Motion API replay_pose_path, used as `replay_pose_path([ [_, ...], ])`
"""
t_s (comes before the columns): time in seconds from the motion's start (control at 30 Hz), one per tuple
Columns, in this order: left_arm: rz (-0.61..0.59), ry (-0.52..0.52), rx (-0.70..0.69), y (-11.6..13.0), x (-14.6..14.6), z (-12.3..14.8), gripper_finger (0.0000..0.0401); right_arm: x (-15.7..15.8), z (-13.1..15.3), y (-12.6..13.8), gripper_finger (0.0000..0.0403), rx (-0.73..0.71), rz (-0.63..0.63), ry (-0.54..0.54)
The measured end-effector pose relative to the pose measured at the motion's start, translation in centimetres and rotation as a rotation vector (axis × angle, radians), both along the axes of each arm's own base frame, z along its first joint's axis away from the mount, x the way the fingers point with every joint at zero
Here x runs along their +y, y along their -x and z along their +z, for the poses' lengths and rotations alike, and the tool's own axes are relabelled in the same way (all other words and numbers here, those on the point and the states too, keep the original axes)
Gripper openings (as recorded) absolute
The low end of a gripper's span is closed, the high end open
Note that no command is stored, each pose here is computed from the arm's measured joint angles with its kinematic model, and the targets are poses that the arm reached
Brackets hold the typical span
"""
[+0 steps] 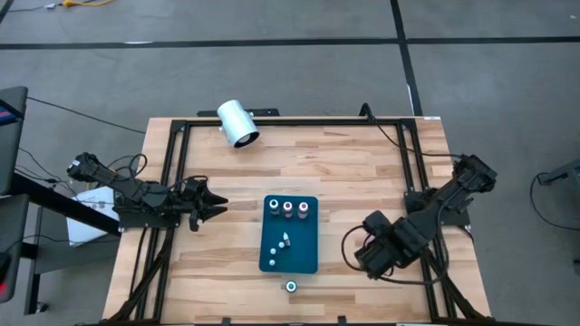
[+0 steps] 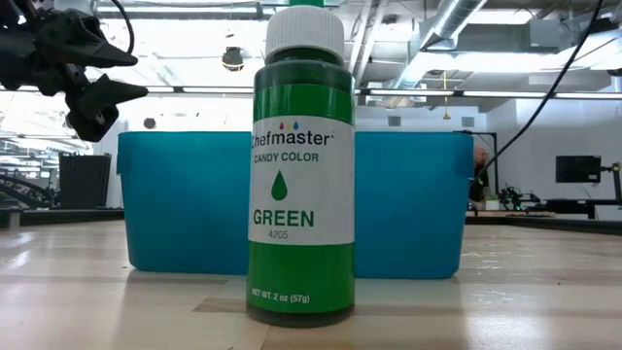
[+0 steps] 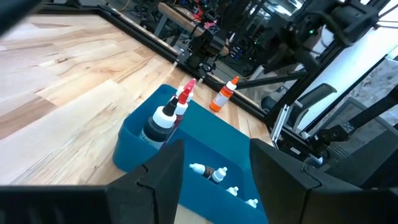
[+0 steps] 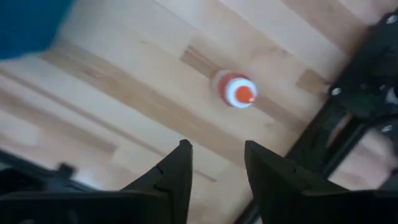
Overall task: Pick & Place food coloring
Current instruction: Put the large orange food coloring bottle into the blue bin
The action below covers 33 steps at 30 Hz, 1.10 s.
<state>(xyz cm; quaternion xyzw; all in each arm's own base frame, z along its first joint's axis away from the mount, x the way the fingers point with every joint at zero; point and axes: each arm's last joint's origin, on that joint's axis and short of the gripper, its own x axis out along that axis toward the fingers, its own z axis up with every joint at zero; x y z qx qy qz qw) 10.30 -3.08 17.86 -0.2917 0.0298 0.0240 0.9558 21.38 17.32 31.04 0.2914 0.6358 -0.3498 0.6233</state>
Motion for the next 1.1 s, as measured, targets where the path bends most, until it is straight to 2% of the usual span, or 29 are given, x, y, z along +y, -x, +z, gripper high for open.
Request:
replay_pose_path([
  [0.27, 0.0, 0.002, 0.001, 0.0, 0.0, 0.0, 0.0174, -1.1, -2.2, -0.1, 0.0212, 0.088, 0.033, 0.036],
  [0.4, 0.0, 0.002, 0.001, 0.0, 0.0, 0.0, 0.0174, -1.6, -3.5, 0.1, 0.0232, 0.133, 0.037, 0.063],
  [0.87, -0.001, 0.002, 0.001, 0.0, 0.0, 0.0, 0.0174, -2.6, -7.4, -0.2, 0.0226, 0.157, 0.068, 0.046],
  [1.1, -0.005, 0.007, 0.001, 0.0, 0.0, 0.0, 0.0174, -3.3, -9.7, -0.2, 0.0226, 0.169, 0.09, -0.008],
])
